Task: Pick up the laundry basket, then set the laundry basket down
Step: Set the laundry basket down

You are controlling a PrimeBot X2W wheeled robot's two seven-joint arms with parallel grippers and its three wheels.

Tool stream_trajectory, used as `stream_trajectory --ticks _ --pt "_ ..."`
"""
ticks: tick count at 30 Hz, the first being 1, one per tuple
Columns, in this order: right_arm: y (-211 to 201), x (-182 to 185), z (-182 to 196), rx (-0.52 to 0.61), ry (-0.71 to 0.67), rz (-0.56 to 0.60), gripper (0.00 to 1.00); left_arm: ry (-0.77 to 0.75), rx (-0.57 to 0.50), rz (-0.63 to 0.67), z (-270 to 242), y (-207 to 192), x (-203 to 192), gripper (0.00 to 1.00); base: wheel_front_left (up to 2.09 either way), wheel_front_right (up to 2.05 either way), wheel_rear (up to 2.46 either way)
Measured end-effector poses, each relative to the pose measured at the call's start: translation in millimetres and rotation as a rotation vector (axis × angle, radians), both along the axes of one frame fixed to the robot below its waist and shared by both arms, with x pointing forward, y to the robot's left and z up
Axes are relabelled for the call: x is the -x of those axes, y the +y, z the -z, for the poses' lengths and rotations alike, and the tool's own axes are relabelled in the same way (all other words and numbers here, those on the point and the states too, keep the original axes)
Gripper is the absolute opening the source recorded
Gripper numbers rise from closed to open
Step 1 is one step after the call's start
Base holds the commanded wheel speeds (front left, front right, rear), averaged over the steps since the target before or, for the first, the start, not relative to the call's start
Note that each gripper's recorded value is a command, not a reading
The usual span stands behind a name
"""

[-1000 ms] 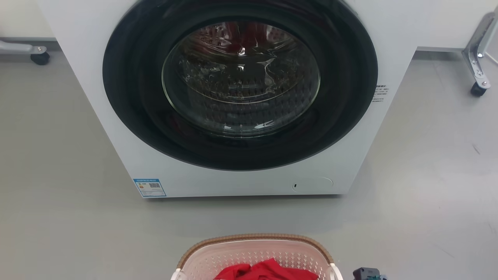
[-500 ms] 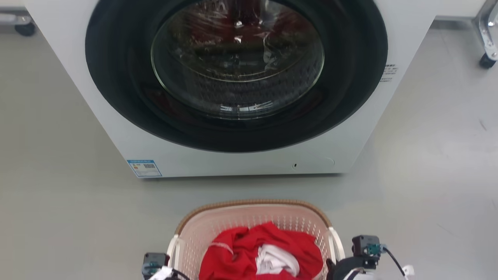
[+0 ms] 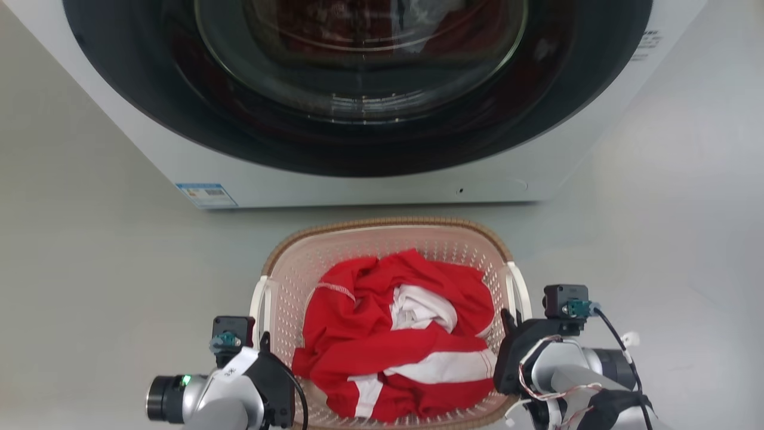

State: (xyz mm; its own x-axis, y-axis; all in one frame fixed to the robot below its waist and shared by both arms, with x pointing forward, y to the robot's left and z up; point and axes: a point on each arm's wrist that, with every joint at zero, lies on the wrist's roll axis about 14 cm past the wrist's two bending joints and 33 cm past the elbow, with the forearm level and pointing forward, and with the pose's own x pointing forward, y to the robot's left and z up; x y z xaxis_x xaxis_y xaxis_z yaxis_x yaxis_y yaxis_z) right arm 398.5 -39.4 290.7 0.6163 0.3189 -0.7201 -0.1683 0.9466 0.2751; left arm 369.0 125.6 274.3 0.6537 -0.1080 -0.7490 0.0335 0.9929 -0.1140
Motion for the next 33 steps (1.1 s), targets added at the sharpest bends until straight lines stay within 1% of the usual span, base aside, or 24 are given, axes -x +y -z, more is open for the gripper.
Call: stream_trajectory --ticks 8,26,33 --pt "2.9 -20.9 20.3 0.005 0.011 -0.008 0.0 0.016 -0.008 -0.01 17.3 3.2 -18.2 0.0 0.0 0.0 0.0" --pt "7.3 -75.3 86.4 0.028 0.035 -0.028 0.0 0.044 -0.018 -0.01 71.2 7.0 -65.8 0.0 0.0 0.0 0.0" --pt "7.5 -67.7 119.1 0.032 0.09 -0.033 0.0 0.093 -0.019 -0.01 97.6 7.7 -61.3 0.0 0.0 0.0 0.0"
